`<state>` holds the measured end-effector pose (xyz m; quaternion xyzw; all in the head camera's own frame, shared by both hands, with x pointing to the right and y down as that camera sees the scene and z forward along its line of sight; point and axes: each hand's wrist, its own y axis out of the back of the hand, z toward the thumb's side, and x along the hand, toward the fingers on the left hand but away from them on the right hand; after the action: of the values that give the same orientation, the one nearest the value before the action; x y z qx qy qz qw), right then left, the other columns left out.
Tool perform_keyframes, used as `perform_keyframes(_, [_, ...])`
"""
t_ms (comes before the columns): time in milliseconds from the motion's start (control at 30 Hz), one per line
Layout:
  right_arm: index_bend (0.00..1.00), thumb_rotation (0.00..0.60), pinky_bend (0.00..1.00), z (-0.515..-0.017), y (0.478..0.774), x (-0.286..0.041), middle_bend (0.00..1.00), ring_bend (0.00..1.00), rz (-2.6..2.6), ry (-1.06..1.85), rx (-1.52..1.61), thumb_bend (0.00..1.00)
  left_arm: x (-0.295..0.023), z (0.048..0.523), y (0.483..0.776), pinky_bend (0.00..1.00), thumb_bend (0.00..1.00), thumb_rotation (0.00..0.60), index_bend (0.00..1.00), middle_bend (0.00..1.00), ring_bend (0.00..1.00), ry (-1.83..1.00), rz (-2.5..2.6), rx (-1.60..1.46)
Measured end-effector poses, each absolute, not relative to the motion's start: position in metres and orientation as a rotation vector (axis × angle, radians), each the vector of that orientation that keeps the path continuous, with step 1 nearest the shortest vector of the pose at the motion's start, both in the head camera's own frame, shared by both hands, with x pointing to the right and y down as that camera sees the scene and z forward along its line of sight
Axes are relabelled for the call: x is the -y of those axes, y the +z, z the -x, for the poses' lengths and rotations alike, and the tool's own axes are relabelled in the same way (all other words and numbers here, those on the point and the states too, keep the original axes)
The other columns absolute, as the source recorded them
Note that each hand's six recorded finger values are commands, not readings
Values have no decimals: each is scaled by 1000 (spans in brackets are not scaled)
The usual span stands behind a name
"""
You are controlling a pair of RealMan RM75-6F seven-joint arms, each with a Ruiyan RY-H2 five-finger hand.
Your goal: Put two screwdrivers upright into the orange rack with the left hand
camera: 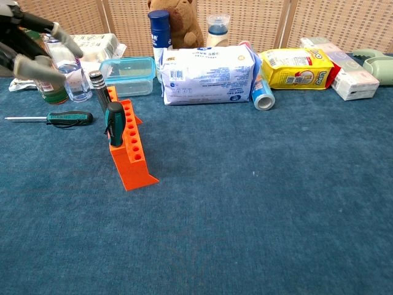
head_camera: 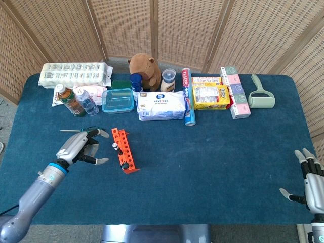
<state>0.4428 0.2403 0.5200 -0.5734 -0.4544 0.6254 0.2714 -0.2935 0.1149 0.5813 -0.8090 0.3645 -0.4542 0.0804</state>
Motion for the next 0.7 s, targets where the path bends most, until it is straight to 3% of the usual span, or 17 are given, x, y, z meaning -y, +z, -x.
perform_keyframes(200, [22, 600, 112, -442, 520, -241, 0, 0, 1540, 1683, 1222, 0, -109, 300, 589, 950, 0, 3, 334, 765, 871, -1402, 2430, -1048])
perform_keyframes(500, [22, 600, 112, -444, 519, -240, 0, 0, 1540, 1684, 1229, 0, -100, 307, 601, 955, 0, 0, 341, 773, 873, -1436, 2316, -956])
perform_keyframes(700, [22, 600, 112, -443, 518, -241, 0, 0, 1539, 1683, 1228, 0, -102, 310, 608, 1000, 0, 0, 341, 975, 986, -1484, 2249, -850])
